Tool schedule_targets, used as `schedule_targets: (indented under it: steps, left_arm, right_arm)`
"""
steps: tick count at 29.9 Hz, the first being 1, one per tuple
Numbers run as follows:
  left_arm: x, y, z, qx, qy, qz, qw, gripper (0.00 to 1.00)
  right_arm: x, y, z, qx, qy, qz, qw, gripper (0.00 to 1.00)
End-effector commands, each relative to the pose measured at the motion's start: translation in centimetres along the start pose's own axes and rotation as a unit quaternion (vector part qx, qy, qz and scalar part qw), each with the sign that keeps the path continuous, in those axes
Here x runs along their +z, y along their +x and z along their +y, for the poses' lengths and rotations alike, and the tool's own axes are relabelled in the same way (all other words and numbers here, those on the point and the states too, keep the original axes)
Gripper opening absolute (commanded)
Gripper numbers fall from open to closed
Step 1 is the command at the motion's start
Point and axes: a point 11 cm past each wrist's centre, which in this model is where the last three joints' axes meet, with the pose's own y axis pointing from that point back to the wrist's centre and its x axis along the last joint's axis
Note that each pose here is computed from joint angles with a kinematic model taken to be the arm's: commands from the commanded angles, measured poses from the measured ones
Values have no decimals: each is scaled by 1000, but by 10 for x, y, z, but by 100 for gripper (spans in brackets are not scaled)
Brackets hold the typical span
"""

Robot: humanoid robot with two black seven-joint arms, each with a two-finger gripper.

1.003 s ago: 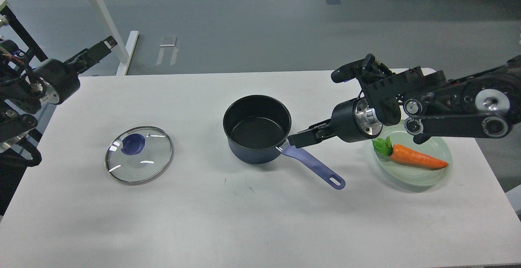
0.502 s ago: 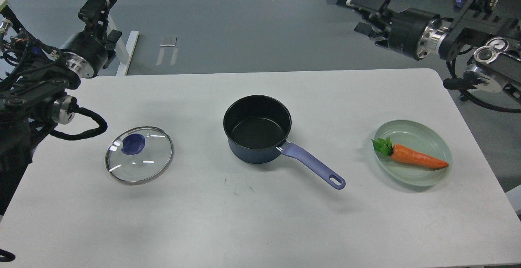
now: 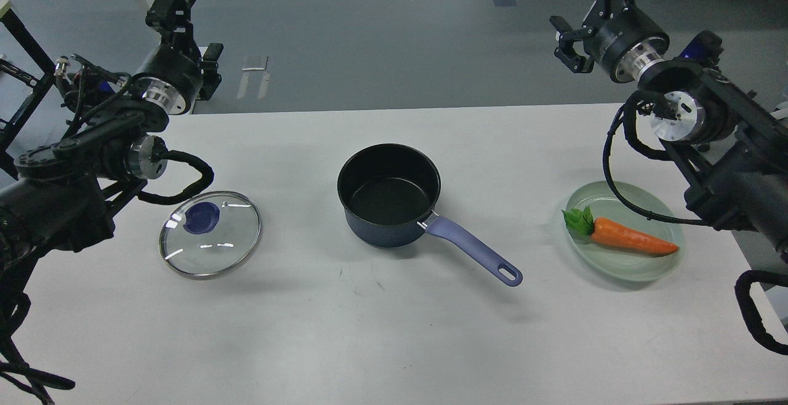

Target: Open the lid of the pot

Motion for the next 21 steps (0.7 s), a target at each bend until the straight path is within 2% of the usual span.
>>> schedule_targets:
  steps: [1, 9, 17, 21]
  left_arm:
    - [1, 1, -1, -2, -2, 19, 1000, 99]
    - [4, 13, -5, 43, -19, 110, 993, 99]
    - [10, 13, -6, 43, -35, 157, 986, 99]
    - [4, 3, -3, 20, -34, 181, 983, 99]
  right_arm:
    - [-1, 8, 0, 20, 11, -78, 997, 100]
    - [0, 10, 0, 30, 21, -173, 984, 100]
    - [3, 23, -3, 53, 40, -240, 969, 100]
    - [12, 29, 3, 54, 39, -249, 966, 100]
